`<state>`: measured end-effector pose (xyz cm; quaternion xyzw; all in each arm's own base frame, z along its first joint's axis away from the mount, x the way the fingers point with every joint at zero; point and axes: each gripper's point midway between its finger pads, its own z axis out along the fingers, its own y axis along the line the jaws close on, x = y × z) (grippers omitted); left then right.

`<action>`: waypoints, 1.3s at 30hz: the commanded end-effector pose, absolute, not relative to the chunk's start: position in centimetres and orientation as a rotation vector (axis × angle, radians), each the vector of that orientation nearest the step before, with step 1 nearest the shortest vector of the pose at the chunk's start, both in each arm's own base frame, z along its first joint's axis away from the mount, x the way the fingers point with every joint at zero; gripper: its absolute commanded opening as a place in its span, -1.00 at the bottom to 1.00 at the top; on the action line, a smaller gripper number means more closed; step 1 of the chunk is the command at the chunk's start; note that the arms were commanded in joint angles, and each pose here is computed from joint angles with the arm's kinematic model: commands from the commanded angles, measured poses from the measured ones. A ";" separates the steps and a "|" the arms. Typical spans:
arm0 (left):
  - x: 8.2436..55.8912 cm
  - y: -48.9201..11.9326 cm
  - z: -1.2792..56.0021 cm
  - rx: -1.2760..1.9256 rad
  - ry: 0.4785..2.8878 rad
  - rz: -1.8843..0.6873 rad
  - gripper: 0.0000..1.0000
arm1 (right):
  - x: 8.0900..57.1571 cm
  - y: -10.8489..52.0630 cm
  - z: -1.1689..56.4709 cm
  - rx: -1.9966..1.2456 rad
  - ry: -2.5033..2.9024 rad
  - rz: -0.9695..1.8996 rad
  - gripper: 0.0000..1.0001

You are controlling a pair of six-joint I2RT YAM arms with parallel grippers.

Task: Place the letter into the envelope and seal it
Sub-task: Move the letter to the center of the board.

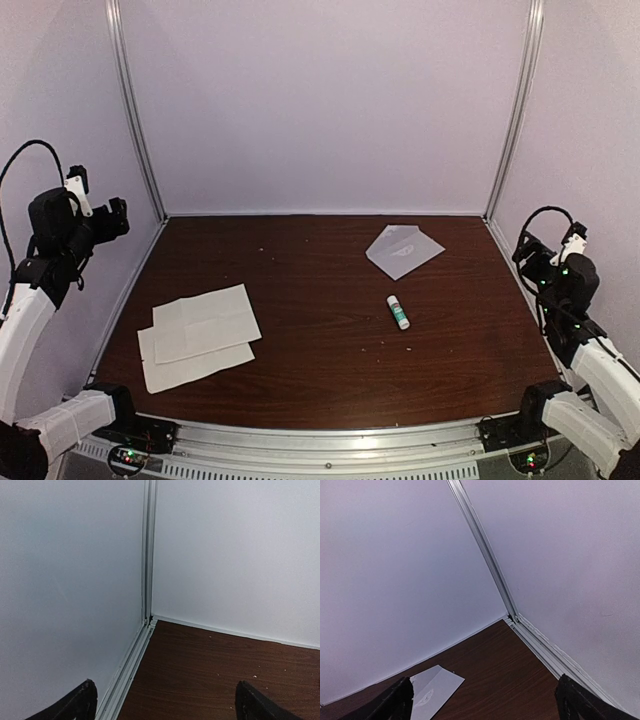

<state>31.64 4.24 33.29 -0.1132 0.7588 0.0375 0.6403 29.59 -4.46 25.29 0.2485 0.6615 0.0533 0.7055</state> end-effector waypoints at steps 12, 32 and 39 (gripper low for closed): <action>33.0 2.7 32.4 -0.172 1.747 0.012 0.95 | 30.3 -2.9 27.7 0.467 1.512 0.166 1.00; 30.7 -3.0 13.7 -0.526 2.079 -0.576 0.95 | 32.3 2.5 27.2 0.213 1.609 0.380 1.00; 29.3 -2.8 9.5 -0.608 2.159 -0.563 0.95 | 32.4 2.8 26.3 0.207 1.624 0.396 1.00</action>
